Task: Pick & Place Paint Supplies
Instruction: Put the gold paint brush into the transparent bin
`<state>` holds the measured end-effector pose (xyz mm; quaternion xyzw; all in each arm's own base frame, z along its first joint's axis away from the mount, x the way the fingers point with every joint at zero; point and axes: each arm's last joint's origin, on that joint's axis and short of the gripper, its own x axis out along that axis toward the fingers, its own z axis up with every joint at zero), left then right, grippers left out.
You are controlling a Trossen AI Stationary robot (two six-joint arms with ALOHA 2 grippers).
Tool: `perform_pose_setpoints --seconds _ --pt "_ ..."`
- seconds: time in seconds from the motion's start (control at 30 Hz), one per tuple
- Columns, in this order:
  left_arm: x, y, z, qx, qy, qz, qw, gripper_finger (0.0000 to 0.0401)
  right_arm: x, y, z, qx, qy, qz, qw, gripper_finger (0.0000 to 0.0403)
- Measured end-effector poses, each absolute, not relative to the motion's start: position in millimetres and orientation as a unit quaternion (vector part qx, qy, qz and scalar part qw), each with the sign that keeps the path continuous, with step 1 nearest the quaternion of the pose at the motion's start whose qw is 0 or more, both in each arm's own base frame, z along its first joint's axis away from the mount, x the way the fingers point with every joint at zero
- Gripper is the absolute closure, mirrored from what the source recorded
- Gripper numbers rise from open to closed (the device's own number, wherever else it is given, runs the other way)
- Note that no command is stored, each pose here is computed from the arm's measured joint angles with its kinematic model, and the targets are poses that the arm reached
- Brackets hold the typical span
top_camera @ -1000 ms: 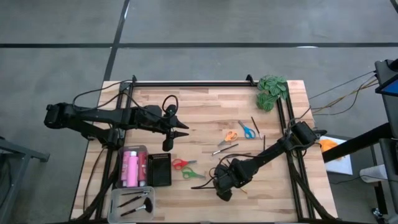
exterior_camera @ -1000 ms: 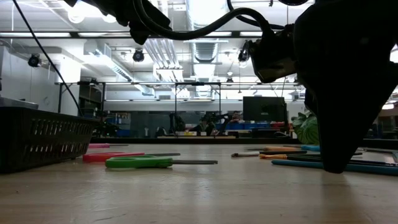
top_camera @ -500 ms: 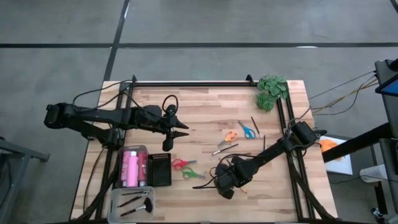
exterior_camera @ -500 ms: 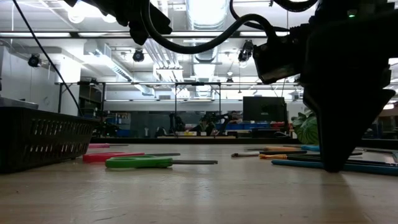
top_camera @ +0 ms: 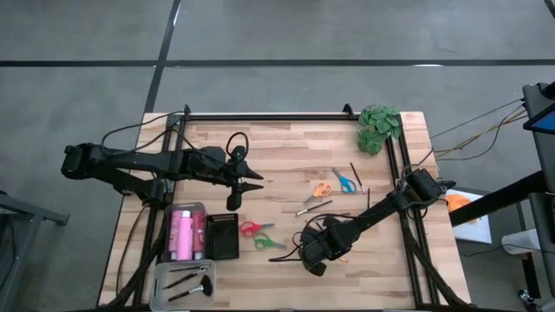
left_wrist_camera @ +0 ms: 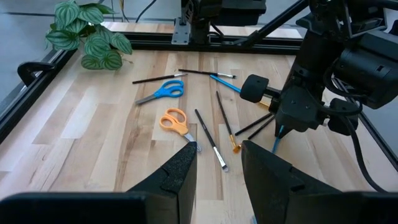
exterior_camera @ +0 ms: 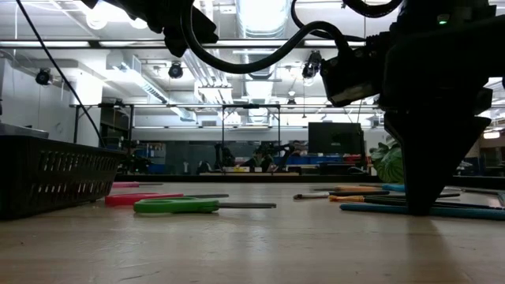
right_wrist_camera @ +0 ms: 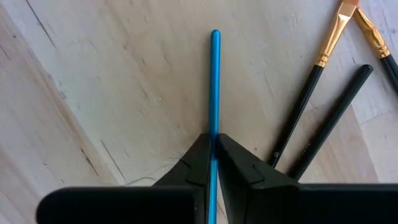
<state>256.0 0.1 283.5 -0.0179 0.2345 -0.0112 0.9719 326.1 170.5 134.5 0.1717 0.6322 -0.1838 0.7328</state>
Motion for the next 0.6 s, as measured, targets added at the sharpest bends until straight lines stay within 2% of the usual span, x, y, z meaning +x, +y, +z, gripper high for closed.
perform_pose_setpoints --seconds 0.27,0.6 --pt "256 0 283 -0.018 0.235 -0.011 0.972 0.0274 327 170 144 0.166 0.621 -0.181 0.745 0.0388" --pt "256 0 284 -0.018 0.235 -0.011 0.972 0.0274 324 166 181 0.163 0.566 -0.178 0.788 0.0388"
